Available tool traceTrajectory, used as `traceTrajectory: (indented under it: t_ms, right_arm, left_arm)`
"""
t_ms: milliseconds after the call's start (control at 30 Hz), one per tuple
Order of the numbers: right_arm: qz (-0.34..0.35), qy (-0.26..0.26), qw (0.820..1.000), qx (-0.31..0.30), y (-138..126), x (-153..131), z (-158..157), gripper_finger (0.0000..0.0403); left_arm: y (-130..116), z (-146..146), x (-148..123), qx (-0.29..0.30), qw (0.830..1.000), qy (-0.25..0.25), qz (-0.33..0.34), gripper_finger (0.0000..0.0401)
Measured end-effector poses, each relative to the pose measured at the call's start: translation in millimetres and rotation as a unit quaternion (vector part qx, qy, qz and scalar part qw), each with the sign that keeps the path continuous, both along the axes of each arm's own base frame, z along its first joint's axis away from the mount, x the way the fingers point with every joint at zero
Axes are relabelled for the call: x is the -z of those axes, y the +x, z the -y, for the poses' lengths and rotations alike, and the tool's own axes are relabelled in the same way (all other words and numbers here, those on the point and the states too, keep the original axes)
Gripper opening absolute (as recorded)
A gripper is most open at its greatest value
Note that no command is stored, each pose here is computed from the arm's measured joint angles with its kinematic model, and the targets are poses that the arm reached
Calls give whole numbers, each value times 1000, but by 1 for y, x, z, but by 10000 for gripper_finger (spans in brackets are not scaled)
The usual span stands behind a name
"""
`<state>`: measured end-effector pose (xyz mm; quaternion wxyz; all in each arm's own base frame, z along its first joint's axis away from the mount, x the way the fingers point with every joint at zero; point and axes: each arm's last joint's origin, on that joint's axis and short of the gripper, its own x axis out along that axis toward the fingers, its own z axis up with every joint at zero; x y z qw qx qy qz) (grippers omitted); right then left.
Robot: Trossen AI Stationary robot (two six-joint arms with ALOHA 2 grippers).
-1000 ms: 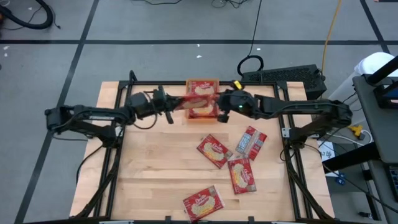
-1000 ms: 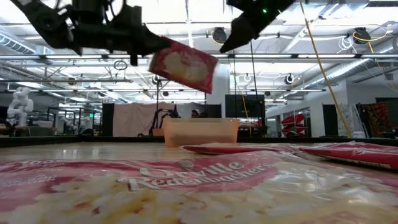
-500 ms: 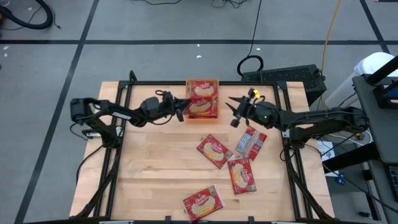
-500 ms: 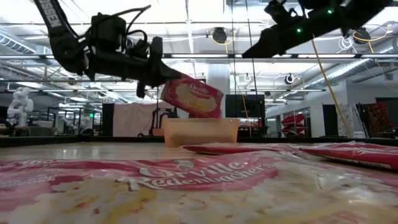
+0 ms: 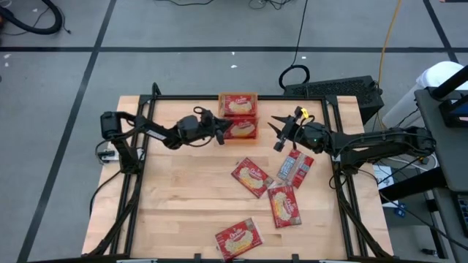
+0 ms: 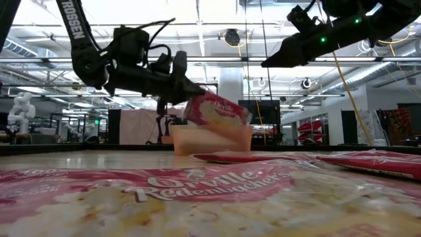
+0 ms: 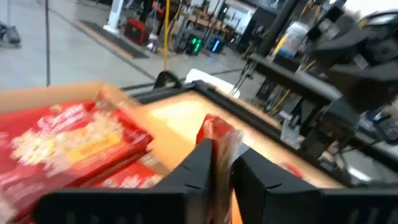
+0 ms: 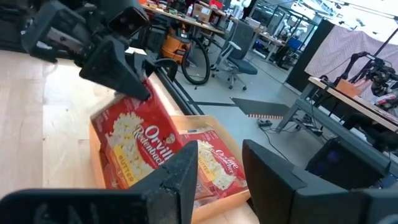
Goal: Sort popcorn bags into baskets
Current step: Put the red popcorn bag into the orange bin
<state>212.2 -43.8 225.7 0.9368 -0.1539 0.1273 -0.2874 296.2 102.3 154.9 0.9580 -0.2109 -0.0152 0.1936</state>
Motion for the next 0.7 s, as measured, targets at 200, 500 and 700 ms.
traceTrajectory:
  t_ms: [200, 500, 700]
  right_arm:
    - [1, -1, 1000, 0, 0, 0, 0, 118]
    - [5, 3, 1000, 0, 0, -1, 0, 118]
    - [14, 16, 1000, -7, 1, 0, -4, 118]
  left_arm:
    - [-3, -4, 11, -8, 998, -16, -56, 116]
    - [-8, -14, 8, -35, 997, 5, -69, 210]
    - [-14, -18, -15, -48, 996, 60, -55, 273]
